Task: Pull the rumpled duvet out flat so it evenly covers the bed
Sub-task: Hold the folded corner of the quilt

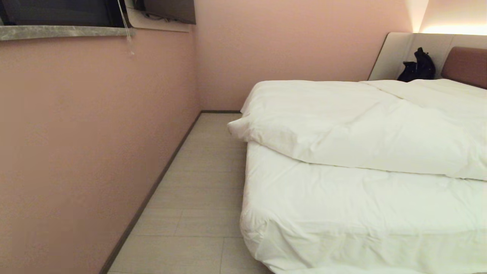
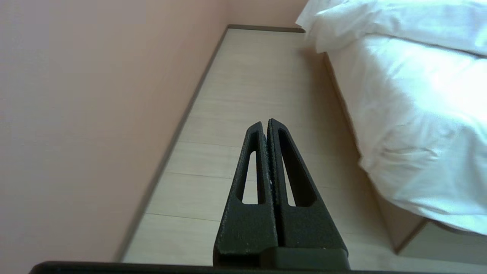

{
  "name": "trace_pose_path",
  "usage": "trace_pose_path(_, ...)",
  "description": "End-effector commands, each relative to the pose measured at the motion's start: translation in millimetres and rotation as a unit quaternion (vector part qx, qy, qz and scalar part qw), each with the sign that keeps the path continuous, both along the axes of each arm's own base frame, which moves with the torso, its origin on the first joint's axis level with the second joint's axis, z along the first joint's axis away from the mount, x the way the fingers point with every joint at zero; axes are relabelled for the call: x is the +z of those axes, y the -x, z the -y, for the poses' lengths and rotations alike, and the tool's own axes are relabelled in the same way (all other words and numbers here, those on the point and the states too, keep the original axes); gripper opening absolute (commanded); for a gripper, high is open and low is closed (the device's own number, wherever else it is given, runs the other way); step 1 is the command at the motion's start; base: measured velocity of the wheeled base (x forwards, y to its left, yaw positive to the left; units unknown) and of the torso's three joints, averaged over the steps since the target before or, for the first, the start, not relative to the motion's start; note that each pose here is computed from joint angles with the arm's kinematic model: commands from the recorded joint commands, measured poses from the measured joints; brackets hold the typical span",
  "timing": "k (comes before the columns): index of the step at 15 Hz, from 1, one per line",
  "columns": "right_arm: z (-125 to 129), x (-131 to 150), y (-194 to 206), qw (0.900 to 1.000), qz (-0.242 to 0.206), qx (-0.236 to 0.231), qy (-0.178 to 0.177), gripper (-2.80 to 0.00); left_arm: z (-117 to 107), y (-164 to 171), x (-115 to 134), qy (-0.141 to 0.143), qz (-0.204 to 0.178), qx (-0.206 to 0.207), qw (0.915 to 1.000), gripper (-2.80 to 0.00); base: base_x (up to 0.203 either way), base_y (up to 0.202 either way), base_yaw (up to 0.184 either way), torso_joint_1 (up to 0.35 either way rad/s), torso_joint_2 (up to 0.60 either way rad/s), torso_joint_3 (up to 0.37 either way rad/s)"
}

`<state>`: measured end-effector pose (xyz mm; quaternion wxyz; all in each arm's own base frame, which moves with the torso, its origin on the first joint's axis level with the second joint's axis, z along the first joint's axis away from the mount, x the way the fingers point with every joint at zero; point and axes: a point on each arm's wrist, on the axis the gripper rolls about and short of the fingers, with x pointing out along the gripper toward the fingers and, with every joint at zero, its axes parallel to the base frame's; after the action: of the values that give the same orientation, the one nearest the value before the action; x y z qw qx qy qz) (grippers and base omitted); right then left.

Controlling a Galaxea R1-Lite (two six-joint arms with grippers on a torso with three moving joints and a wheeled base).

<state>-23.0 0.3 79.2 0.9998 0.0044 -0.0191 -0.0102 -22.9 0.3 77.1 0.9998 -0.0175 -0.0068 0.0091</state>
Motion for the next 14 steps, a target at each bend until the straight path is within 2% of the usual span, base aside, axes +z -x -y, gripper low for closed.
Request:
trace_pose_path(1,0.0,0.0,-0.1,1.000,-0.001,0.000,0.000,-2.80,0.0,0.0,0.0,0.000,0.000,0.001,1.0000,-2.80,0.000,-0.192,-0.003,0.007,0.00,0.002)
trace_pose_path(14,0.0,-0.1,-0.1,1.000,-0.001,0.000,0.000,-2.80,0.0,0.0,0.0,0.000,0.000,0.001,1.0000,-2.80,0.000,-0.194,0.001,0.002,0.00,0.002)
